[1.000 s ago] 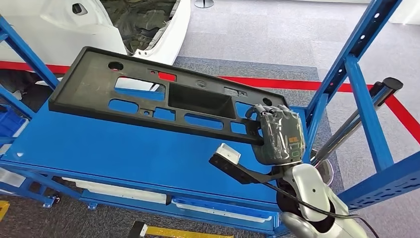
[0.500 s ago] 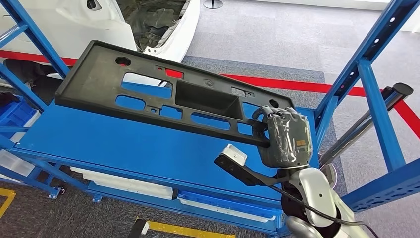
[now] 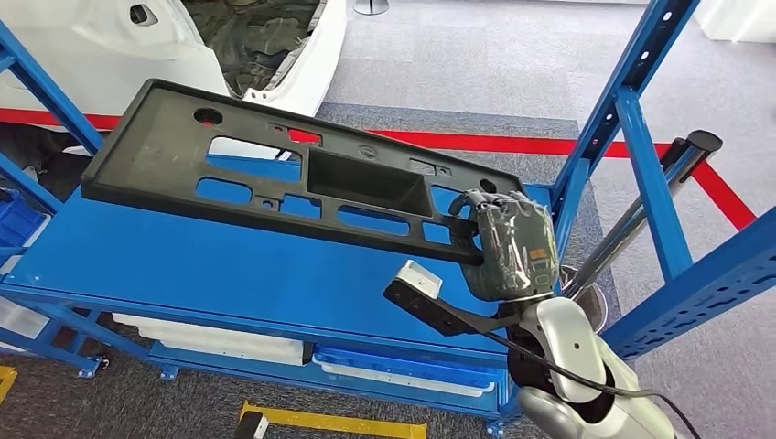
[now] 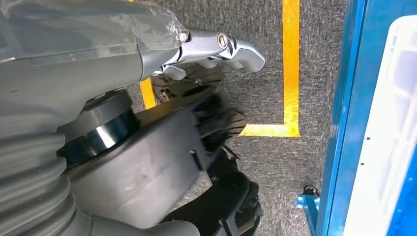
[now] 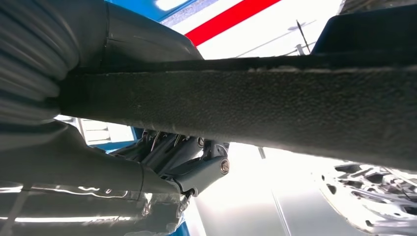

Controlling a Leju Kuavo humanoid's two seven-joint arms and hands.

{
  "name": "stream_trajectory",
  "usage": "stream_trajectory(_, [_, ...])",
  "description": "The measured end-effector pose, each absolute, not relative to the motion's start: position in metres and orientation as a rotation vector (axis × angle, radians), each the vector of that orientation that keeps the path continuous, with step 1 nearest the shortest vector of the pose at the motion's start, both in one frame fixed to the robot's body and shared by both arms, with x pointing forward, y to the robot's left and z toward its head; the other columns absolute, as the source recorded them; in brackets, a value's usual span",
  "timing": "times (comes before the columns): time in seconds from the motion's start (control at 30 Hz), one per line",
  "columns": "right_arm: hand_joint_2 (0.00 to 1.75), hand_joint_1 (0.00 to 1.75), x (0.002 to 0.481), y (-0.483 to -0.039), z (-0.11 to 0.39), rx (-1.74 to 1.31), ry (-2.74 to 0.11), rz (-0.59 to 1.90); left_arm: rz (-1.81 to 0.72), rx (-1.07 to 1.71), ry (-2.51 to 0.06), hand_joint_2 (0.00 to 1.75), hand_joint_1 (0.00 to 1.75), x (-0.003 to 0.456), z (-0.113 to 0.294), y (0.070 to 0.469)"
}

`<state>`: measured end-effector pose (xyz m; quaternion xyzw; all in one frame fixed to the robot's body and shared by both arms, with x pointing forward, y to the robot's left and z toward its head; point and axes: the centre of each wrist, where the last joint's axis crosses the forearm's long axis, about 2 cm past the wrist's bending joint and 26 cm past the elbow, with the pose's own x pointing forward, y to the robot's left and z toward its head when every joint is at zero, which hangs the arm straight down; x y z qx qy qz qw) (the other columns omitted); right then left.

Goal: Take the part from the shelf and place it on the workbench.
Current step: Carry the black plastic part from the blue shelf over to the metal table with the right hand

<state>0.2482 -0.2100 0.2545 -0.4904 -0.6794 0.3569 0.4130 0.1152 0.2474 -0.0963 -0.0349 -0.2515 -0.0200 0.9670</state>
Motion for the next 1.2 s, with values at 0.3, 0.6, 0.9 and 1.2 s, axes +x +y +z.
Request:
stream_trajectory(0.3, [1.75,1.75,0.2484,-0.2100,0.2546,-1.233,-1.710,0.896,-0.040,-0.071,-0.509,1.75,0.00,0.1157,-0.0962,0.2472])
stream_trajectory(0.6, [1.75,1.75,0.2493,-0.2103,0.2544,-1.233,-1.707,0.897,-0.040,-0.071,-0.509,1.75,0.00,0.1156,-0.0962,0.2465])
stream_trajectory(0.9, [1.75,1.75,0.2500,-0.2096,0.2555,-1.202,-1.713,0.901,-0.040,-0.072,-0.507,1.75,0.00,0.1139,-0.0966,0.2469])
stream_trajectory(1.2, [1.75,1.75,0.2515,-0.2088,0.2583,-1.193,-1.730,0.897,-0.044,-0.070,-0.511,1.75,0.00,0.1152,-0.0964,0.2480])
